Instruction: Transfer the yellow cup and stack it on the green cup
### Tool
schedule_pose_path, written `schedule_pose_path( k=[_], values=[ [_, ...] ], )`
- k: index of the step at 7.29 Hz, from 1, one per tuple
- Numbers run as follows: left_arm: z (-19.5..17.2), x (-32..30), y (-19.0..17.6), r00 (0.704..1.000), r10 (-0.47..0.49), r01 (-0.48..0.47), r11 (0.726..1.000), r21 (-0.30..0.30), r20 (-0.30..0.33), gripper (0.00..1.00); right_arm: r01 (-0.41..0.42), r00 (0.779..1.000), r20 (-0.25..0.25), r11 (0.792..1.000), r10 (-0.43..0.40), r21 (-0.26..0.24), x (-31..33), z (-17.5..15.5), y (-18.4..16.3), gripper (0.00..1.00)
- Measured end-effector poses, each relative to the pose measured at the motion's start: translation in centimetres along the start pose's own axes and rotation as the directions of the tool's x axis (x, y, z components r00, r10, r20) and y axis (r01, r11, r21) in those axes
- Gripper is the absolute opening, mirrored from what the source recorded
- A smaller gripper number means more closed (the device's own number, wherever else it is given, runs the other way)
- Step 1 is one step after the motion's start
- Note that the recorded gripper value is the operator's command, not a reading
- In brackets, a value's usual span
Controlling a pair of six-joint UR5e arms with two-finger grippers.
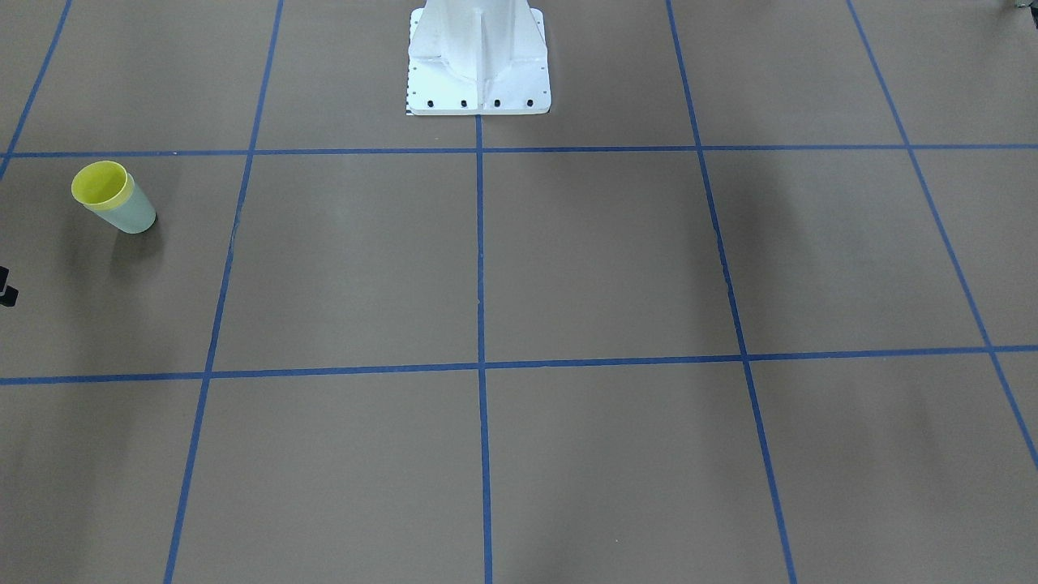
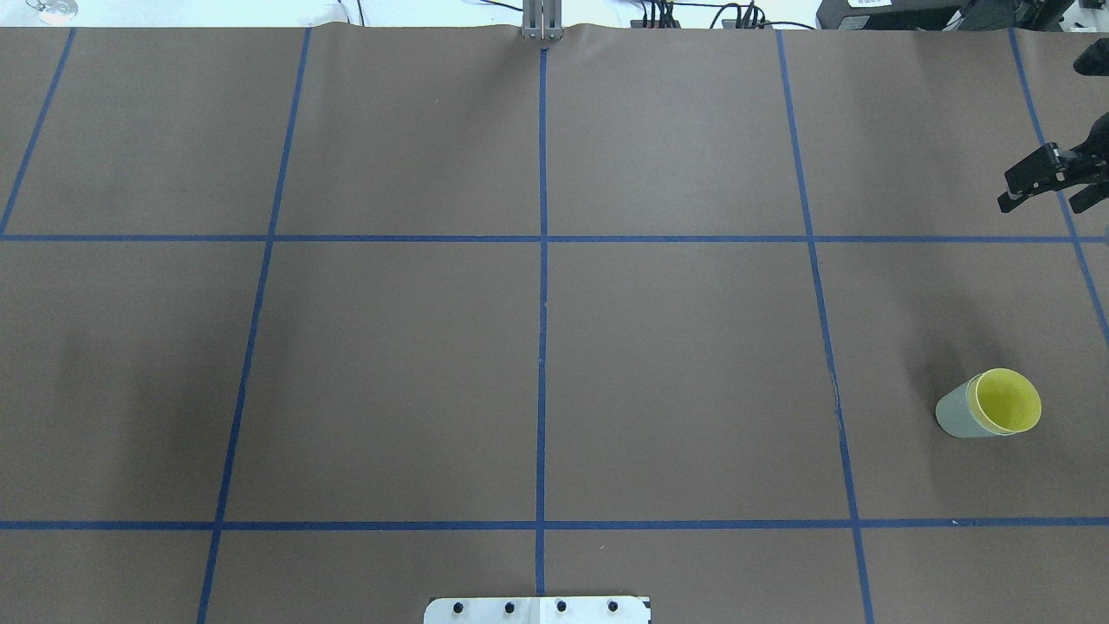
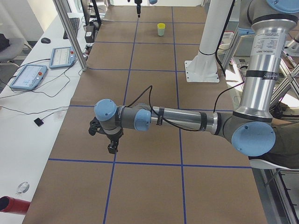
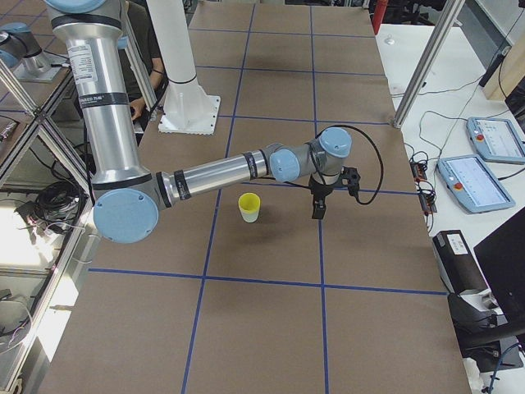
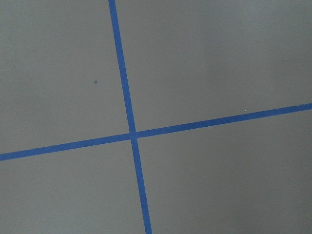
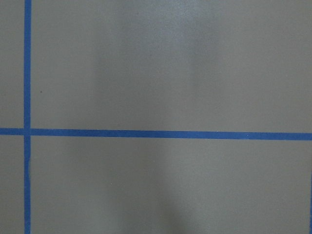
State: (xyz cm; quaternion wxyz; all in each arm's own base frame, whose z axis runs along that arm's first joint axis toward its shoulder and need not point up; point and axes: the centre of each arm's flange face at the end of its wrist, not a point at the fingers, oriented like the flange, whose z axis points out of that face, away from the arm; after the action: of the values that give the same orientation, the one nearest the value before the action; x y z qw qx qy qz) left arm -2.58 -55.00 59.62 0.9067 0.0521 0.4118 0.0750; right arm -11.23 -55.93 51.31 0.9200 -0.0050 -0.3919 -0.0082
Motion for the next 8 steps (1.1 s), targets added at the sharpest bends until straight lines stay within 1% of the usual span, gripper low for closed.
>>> schedule_pose_path(
  k=[3,8],
  values=[
    [-0.23,0.42,-0.17,1.0,0.009,-0.009,1.0,0.005,0.0,1.0,0.008,1.0,-0.002,1.0,-0.008,-0.009,-0.66,0.76,-0.49,1.0],
    [-0.1,0.26,-0.09,1.0,0.003,-0.003,1.0,0.002,0.001,1.0,0.018,1.0,0.001,1.0,-0.018,-0.003,-1.21,0.52,-0.61,1.0]
  ],
)
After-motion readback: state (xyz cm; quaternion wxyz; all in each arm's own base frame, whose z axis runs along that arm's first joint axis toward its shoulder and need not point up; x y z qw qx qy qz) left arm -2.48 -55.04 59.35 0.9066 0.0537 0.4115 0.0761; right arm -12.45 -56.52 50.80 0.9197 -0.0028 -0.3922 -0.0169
